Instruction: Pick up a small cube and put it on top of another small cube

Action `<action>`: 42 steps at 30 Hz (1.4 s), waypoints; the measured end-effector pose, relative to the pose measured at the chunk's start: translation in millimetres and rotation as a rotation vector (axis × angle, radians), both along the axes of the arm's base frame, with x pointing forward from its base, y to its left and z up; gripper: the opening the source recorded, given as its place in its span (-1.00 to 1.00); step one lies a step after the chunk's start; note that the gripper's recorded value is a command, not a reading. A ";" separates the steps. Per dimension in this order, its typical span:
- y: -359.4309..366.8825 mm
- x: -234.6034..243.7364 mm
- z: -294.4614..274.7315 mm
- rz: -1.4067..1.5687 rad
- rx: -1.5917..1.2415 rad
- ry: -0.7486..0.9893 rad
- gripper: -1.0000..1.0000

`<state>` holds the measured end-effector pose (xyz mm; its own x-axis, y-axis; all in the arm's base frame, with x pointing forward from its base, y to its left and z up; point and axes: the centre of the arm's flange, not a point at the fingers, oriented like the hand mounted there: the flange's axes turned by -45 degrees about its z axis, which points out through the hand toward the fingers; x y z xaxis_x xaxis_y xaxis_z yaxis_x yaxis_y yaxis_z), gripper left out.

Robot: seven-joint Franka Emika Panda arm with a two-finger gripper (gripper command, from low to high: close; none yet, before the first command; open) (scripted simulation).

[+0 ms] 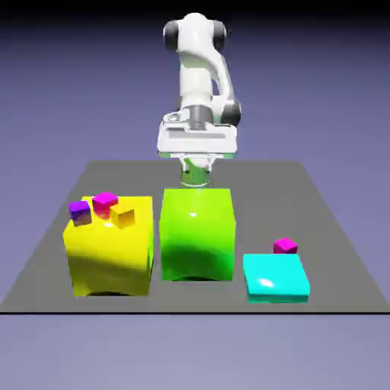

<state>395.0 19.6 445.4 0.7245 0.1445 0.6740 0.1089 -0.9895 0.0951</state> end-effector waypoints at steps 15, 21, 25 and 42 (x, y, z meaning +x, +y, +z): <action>173.0 -13.7 -178.7 0.918 -0.628 0.514 0.00; 232.3 -53.9 -227.9 1.325 -0.778 0.606 0.00; 271.8 -86.3 -245.2 1.600 -0.856 0.605 0.00; 297.4 -105.3 -286.8 1.792 -0.901 0.561 -1.00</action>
